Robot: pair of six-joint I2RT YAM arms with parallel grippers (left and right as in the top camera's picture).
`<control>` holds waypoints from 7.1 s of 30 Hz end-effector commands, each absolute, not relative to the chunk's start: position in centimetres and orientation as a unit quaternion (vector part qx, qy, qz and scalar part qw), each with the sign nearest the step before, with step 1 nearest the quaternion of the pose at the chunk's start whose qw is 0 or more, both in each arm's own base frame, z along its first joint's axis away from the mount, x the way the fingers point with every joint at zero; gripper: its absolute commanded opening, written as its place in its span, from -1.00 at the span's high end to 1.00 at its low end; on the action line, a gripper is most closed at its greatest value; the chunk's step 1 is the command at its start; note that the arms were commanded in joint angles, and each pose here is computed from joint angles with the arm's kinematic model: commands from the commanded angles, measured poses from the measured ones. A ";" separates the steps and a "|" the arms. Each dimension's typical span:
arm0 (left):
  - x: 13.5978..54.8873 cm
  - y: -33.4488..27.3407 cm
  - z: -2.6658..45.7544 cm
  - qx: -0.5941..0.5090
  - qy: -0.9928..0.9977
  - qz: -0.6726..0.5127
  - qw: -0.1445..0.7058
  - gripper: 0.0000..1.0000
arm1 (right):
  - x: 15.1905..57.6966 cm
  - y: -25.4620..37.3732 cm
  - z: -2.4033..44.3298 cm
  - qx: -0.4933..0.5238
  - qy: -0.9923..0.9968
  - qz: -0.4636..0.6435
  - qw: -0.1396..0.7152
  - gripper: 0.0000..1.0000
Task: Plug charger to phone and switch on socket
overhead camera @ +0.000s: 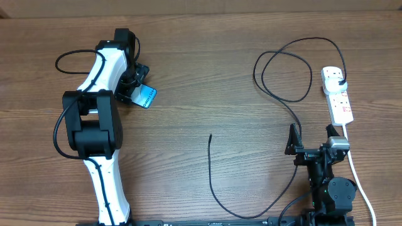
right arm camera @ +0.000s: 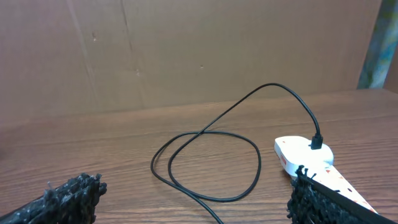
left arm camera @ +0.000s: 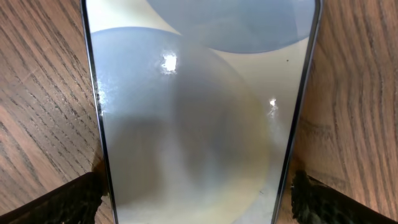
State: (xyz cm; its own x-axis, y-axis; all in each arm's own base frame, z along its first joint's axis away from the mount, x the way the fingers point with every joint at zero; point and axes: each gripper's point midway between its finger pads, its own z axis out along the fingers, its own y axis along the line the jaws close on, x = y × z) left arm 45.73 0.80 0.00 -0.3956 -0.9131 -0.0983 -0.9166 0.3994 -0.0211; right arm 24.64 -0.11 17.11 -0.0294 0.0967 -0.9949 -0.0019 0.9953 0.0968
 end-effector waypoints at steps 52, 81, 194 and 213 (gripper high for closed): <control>44.0 -0.9 -4.2 -0.528 0.849 0.026 -0.009 -0.98 | 24.7 -0.2 16.9 0.036 0.716 0.032 0.697 -0.99; 44.0 -0.9 -4.2 -0.528 0.849 0.027 -0.008 -0.82 | 24.7 -0.2 16.9 0.036 0.716 0.032 0.697 -1.00; 44.7 0.6 -3.2 -0.528 0.849 0.028 -0.015 0.91 | 24.7 -0.2 16.9 0.035 0.716 0.032 0.697 -1.00; 46.7 0.4 1.1 -0.511 0.860 0.013 0.002 0.92 | 24.7 -0.2 16.9 0.036 0.716 0.032 0.697 -1.00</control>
